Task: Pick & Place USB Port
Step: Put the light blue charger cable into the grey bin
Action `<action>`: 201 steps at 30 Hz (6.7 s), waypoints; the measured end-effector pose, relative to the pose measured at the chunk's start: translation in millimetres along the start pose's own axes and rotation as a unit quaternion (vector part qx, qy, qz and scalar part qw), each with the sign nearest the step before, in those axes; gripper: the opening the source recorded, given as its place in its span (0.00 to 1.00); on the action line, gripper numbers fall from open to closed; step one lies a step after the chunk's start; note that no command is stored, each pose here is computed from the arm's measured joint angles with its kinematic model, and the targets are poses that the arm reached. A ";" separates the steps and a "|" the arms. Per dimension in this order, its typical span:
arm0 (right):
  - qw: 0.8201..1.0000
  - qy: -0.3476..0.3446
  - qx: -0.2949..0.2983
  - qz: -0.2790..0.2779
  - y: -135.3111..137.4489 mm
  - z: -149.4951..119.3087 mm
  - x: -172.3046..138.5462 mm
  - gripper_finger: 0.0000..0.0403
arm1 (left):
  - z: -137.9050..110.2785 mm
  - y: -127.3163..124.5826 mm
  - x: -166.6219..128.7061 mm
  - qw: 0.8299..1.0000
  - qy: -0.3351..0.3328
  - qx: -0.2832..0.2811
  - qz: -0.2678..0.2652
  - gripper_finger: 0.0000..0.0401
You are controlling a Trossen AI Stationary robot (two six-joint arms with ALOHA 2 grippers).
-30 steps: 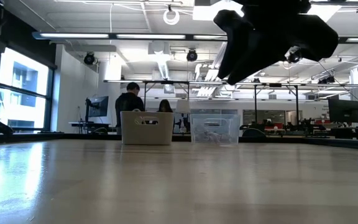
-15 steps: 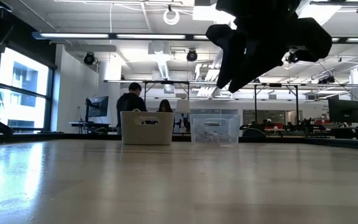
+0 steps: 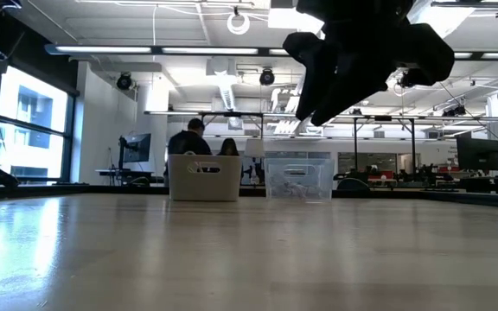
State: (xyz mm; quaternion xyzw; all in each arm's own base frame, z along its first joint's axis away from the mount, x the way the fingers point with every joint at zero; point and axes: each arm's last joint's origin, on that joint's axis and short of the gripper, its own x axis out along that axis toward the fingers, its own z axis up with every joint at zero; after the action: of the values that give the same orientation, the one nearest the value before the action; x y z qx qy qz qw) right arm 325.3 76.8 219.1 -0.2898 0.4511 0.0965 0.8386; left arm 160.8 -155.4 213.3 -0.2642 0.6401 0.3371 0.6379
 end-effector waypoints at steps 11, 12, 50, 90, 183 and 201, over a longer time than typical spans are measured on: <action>1.000 -0.001 0.009 -0.001 -0.1 0.2 -0.1 0.29 | -0.4 1.5 0.0 1.000 0.009 0.011 0.008 0.65; 1.000 -0.001 0.010 -0.001 -0.1 0.2 -0.1 0.29 | -0.4 2.5 0.0 1.000 0.010 0.000 0.014 0.65; 1.000 -0.004 0.011 0.005 0.4 0.6 -0.2 0.29 | -6.1 9.8 29.8 0.989 0.090 -0.022 0.116 0.65; 0.999 -0.009 0.016 0.032 3.5 0.6 -0.7 0.29 | -8.7 5.5 77.0 0.988 0.110 -0.031 0.102 0.65; 0.992 -0.027 0.049 -0.113 13.6 2.2 -74.5 0.29 | 280.8 113.1 -9.6 0.852 -0.514 0.011 -0.102 0.07; 0.994 -0.007 0.039 -0.106 14.2 -1.8 -73.9 0.29 | 320.3 109.4 54.5 0.877 -0.446 -0.024 -0.178 0.11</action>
State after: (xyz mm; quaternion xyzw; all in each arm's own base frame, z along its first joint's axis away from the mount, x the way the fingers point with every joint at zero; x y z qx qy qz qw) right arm 275.6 94.7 272.7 -0.3024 0.4151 -0.0086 0.8580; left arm 278.6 165.1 182.6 -0.2107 0.2218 0.3157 0.8982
